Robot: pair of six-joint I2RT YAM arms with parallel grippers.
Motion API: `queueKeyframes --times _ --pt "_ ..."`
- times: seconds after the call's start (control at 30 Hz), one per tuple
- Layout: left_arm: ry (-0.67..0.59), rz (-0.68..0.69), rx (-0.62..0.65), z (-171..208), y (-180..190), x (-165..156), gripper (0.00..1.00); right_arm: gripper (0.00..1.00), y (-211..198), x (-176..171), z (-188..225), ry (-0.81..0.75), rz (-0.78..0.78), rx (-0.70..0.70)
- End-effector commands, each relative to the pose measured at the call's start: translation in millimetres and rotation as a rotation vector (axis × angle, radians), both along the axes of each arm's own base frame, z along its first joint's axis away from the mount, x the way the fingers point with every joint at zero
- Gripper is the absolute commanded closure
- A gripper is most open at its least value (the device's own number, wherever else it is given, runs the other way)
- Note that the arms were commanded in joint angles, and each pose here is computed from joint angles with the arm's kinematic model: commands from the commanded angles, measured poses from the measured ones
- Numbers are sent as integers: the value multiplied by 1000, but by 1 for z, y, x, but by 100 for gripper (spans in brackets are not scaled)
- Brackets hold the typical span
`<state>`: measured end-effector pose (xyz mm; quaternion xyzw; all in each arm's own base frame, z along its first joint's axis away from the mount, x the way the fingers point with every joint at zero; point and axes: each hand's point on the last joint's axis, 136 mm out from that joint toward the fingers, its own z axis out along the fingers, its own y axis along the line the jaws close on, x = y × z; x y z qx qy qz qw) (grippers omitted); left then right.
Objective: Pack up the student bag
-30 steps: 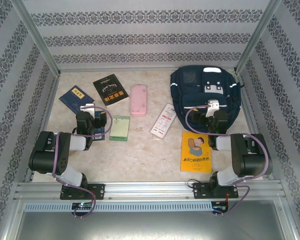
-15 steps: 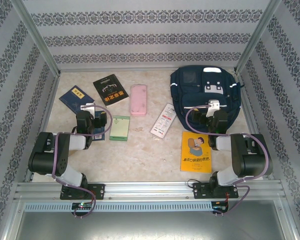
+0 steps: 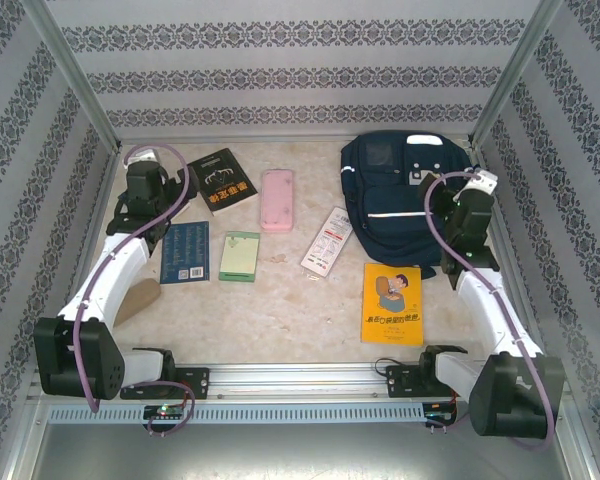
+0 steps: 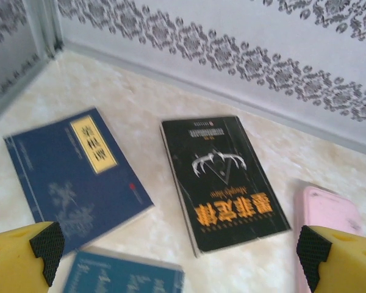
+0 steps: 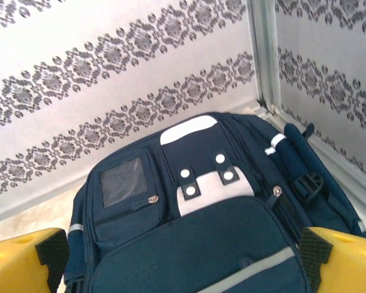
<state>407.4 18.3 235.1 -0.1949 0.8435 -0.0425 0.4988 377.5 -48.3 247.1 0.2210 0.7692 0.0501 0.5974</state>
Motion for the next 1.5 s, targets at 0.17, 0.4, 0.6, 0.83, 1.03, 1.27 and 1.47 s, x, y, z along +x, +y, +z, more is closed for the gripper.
queueKeyframes --times 0.17,0.4,0.6,0.83,1.03,1.27,1.47 --pt "135 -57 -244 -21 -33 -28 0 2 13 -19 -108 506 -9 192" --pt "155 -93 -247 -19 -42 -35 0 2 60 -25 -168 697 120 288" --pt "161 -121 -253 -25 -49 -35 0 2 131 -5 -193 825 299 345" --pt "187 -146 -251 -29 -57 -42 0 2 223 8 -185 834 457 291" --pt "204 -173 -256 -32 -68 -46 0 2 295 0 -173 822 597 270" --pt "232 -226 -275 -35 -101 -46 0 2 316 -5 -134 740 686 169" --pt "277 -276 -278 -46 -153 -48 0 2 270 -20 -99 637 636 24"
